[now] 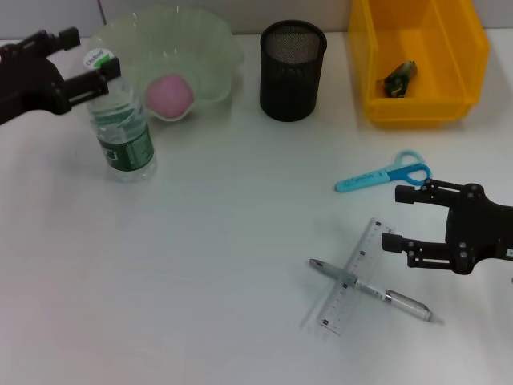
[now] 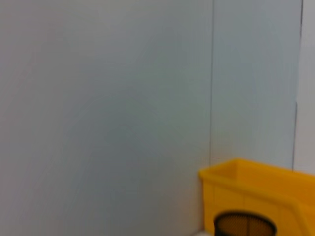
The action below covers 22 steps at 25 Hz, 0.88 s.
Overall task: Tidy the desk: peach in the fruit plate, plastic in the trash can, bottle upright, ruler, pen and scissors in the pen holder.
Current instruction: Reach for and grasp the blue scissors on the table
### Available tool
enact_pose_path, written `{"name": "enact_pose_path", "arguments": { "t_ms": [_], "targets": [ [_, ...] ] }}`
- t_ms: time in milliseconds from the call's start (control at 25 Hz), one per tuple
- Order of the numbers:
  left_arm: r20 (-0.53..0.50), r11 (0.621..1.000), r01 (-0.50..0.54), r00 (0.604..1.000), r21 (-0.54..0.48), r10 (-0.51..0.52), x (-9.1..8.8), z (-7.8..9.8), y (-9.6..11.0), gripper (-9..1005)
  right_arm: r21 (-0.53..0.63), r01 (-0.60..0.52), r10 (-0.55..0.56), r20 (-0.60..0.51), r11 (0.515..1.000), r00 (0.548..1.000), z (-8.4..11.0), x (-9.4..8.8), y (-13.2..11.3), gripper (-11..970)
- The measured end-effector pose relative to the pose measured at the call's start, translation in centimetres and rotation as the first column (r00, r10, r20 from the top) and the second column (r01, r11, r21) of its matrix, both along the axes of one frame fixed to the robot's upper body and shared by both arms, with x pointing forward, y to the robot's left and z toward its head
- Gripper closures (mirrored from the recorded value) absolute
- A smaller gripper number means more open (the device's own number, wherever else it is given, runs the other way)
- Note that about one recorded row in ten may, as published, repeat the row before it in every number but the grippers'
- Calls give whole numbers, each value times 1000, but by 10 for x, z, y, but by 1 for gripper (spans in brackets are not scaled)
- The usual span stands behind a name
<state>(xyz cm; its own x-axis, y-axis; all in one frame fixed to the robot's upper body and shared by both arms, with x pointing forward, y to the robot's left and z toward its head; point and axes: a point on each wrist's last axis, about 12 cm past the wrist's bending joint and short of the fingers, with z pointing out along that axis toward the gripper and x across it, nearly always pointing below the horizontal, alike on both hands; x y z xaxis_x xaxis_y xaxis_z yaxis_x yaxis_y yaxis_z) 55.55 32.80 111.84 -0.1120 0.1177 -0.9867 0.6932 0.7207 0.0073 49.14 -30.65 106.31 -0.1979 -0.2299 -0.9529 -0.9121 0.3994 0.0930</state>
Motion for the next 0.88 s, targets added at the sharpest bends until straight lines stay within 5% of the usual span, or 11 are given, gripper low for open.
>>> {"name": "enact_pose_path", "arguments": {
  "t_ms": [200, 480, 720, 880],
  "targets": [
    [79, 989, 8, 997, -146, 4, -8, 7, 7, 191, 4, 0, 0, -4, 1000, 1000, -1, -1, 1, 218],
    [129, 915, 236, 970, -328, -204, -25, 17, -1, 191, 2, 1, -1, -1, 1000, 1000, -1, 1, 1, 219],
    [87, 877, 367, 930, -311, -358, -36, 7, -19, 191, 2, 5, -5, 5, 1000, 1000, 0, 3, 0, 219],
    [15, 858, 426, 898, -287, -440, -48, -15, -37, 191, 2, 7, -7, 4, 1000, 1000, 2, 4, -1, 220]
  ]
}}
